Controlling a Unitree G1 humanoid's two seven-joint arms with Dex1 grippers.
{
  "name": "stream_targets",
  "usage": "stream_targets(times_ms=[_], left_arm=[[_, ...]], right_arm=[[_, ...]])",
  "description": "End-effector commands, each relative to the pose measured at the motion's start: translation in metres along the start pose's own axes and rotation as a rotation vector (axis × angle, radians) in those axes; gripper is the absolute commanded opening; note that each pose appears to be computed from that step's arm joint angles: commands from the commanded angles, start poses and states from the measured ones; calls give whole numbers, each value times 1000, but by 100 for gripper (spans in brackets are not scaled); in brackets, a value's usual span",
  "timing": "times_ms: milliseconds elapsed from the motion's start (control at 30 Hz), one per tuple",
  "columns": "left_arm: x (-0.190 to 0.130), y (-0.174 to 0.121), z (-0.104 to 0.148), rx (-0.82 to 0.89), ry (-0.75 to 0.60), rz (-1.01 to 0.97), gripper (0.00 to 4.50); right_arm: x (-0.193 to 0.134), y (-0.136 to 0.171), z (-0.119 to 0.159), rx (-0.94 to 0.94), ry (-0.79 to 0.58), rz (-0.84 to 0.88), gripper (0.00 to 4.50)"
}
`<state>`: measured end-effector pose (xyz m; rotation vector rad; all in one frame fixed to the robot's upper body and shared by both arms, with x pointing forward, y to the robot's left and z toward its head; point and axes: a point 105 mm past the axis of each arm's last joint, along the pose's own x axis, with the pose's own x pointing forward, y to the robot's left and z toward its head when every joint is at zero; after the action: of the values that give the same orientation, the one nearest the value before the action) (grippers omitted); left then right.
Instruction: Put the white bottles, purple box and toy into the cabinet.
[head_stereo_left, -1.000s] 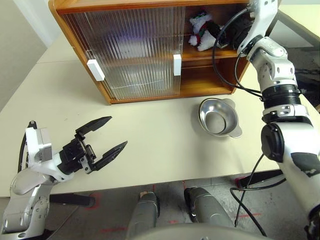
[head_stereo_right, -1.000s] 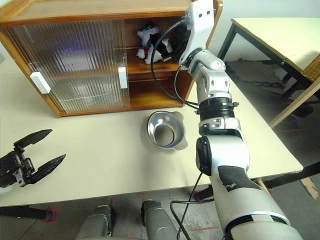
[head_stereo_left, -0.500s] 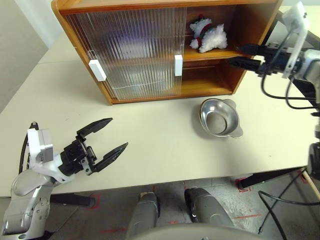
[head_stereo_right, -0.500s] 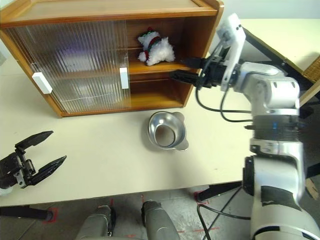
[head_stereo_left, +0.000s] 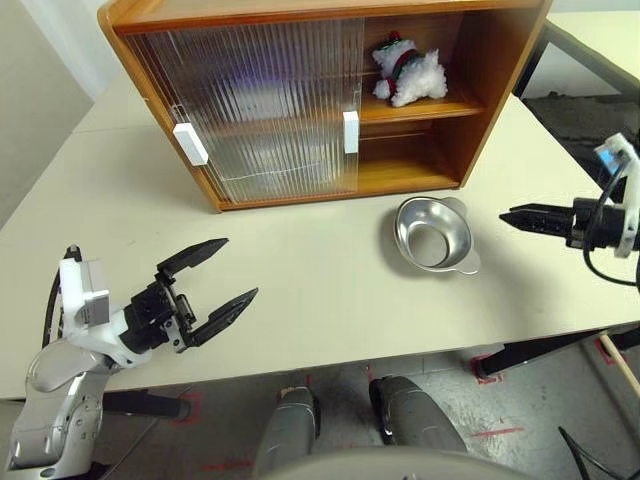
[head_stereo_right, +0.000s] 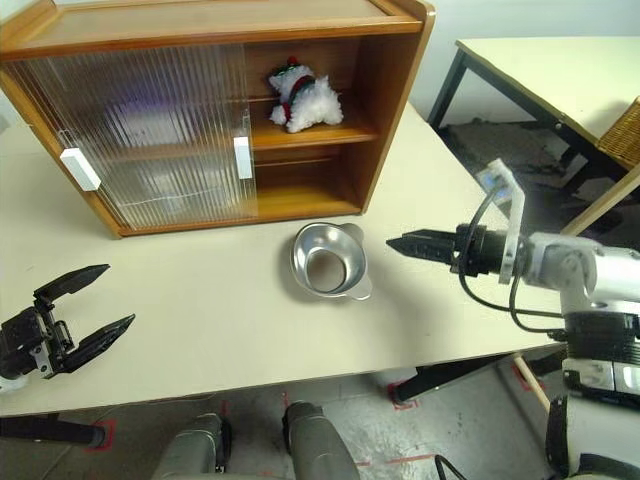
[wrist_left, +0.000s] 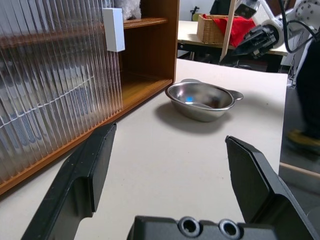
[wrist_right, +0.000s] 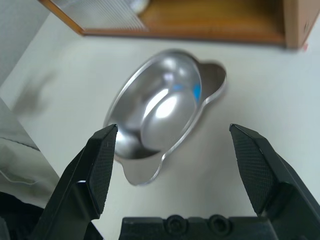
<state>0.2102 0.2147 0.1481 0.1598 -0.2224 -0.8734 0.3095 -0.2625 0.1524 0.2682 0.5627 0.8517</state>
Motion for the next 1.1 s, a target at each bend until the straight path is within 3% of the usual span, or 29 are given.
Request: stream_targets(times_ms=[33,233,433,900,1000,1100], left_arm=[[-2,-2,-2,-2,11,-5,450],[-3,-2,-2,2,17,1,450],[-3,-1,-4,3,28,-1,450],[-3,0,-2,21,25,-3,450],[-3,0,-2,24,23,-2,450],[-3,1,-2,29,20,3,450]], right_arm=[[3,9,-12,187,5,79,448],[1,6,-41,419,38,97,448],[4,10,-64,472,106,98,448],[38,33,-71,507,117,205,448],[41,32,-70,520,98,201,387],[43,32,-70,537,86,203,277]])
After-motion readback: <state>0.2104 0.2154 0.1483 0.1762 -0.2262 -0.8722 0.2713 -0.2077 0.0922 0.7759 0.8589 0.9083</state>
